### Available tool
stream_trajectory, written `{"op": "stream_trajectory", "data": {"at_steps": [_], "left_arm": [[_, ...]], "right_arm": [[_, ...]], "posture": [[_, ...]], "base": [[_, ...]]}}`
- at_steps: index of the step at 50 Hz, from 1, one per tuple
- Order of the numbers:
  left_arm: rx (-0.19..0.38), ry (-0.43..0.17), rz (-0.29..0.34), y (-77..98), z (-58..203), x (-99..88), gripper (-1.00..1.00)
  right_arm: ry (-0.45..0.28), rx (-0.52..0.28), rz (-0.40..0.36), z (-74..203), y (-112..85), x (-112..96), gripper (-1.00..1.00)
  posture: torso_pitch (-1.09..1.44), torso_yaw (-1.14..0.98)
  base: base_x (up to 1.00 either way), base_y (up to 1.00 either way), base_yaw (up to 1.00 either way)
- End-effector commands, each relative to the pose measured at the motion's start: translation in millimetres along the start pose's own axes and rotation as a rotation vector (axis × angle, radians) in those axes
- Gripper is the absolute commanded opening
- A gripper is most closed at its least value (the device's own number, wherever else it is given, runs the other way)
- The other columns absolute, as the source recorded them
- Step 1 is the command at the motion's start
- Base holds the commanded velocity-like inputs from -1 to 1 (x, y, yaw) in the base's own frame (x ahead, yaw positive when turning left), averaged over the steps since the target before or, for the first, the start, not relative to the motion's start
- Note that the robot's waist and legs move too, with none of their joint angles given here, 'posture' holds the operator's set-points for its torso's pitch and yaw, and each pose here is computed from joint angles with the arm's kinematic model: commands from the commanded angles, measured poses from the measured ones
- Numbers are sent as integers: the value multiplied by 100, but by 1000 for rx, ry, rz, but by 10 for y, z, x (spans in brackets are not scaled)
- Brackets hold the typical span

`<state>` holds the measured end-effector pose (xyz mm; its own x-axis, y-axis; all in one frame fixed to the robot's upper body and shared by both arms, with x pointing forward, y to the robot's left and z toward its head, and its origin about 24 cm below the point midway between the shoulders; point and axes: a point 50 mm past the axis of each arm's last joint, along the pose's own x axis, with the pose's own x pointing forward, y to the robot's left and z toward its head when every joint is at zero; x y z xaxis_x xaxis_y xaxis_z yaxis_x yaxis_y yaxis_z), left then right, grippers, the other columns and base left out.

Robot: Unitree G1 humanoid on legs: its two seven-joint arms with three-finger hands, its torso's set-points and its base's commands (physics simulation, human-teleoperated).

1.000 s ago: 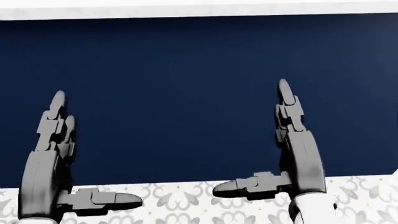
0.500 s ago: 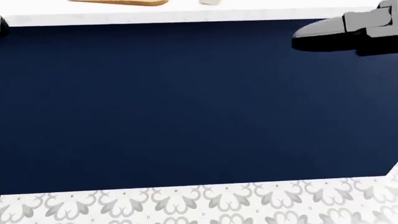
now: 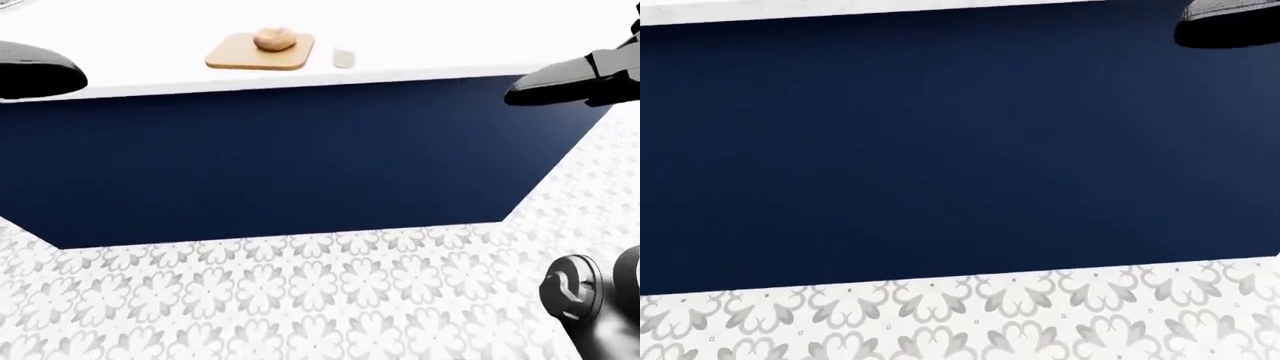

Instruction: Pick up the wedge of cheese and place it on the slice of bread to prepare a simple cheese on bread dish.

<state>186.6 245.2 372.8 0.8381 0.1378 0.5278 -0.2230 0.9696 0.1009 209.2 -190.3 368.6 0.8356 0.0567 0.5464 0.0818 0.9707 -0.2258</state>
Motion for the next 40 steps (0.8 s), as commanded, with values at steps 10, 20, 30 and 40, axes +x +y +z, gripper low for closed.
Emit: {"op": "stream_trajectory", "data": {"at_steps": [10,20,30,40], "left_arm": [[-6,-74,59,85,105,-11,100],[8,-82,54,59,113,-14,100],[8,-86,46,43,122,-12,100],[8,-90,47,39,124,-16,100]], "right_arm": [[-55,-3,22,76,30,7,100],[-61,-4,29,93,42,6,100],[-57,-6,43,69,61,6,100],[-65,-7,64,106,102,6,100]], "posture": [[0,0],[0,0],[0,0],[0,0]], "base": [[10,0,0],[14,0,0],[14,0,0],[11,0,0]]}}
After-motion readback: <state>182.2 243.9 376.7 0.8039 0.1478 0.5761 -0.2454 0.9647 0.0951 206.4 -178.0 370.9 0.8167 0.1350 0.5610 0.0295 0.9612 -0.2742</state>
